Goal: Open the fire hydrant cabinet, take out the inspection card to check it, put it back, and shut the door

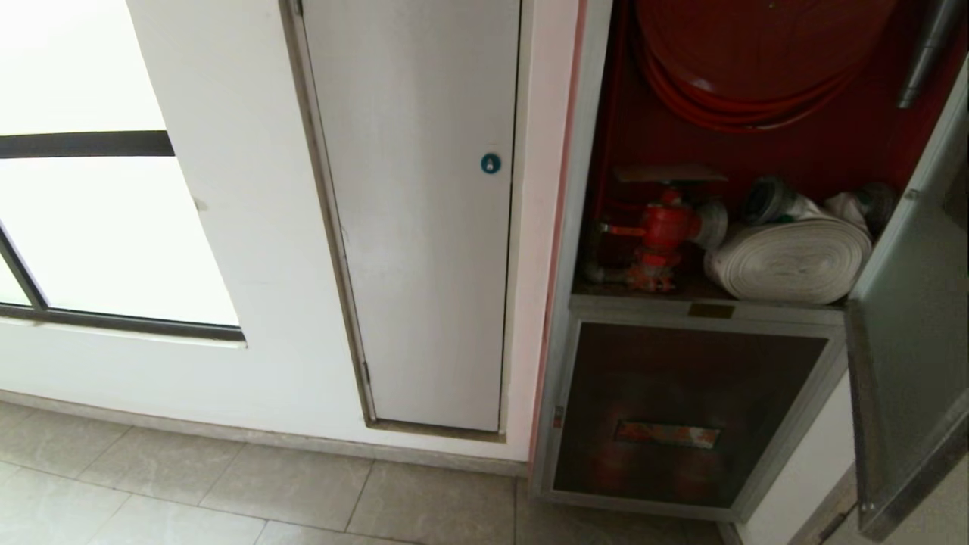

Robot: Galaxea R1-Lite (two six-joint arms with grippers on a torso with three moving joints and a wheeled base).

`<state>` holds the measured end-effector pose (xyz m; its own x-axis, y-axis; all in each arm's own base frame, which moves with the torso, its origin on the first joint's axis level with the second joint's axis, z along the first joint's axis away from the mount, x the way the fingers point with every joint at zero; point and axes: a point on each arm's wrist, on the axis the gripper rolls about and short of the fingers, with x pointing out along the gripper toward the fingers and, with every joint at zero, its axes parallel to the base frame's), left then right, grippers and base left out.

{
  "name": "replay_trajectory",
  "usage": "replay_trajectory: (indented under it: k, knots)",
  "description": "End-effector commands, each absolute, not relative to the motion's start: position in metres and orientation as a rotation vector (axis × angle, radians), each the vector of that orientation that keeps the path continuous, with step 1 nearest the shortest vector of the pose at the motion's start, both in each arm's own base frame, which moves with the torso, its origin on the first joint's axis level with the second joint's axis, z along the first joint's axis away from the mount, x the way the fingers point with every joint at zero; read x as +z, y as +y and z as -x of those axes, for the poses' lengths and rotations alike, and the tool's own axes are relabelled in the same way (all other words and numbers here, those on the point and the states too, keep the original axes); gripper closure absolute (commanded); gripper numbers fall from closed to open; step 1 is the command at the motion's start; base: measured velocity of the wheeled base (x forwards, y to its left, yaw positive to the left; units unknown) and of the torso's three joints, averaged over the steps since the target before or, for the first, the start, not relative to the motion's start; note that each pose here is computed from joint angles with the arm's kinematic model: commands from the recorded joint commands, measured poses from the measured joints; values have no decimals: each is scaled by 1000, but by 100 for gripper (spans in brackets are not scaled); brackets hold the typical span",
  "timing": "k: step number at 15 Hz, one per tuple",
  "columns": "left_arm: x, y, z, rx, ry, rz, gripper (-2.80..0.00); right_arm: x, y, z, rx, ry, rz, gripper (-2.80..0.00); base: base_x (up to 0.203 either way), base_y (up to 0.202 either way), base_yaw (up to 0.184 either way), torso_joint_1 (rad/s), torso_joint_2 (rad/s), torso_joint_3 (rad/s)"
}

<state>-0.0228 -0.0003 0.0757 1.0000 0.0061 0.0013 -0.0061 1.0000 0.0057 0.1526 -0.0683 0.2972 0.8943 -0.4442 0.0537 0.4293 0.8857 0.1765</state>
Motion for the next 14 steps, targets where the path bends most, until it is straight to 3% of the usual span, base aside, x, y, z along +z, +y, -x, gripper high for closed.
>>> replay_trajectory:
  k: [1,14]
  knots:
    - [75,0,23,6,1,-6,0,296,-65,-184,-378,-53,-187,0,0,0,0,0,0,0]
    - [75,0,23,6,0,-6,0,307,-30,-390,-18,-57,-285,0,0,0,0,0,2,0]
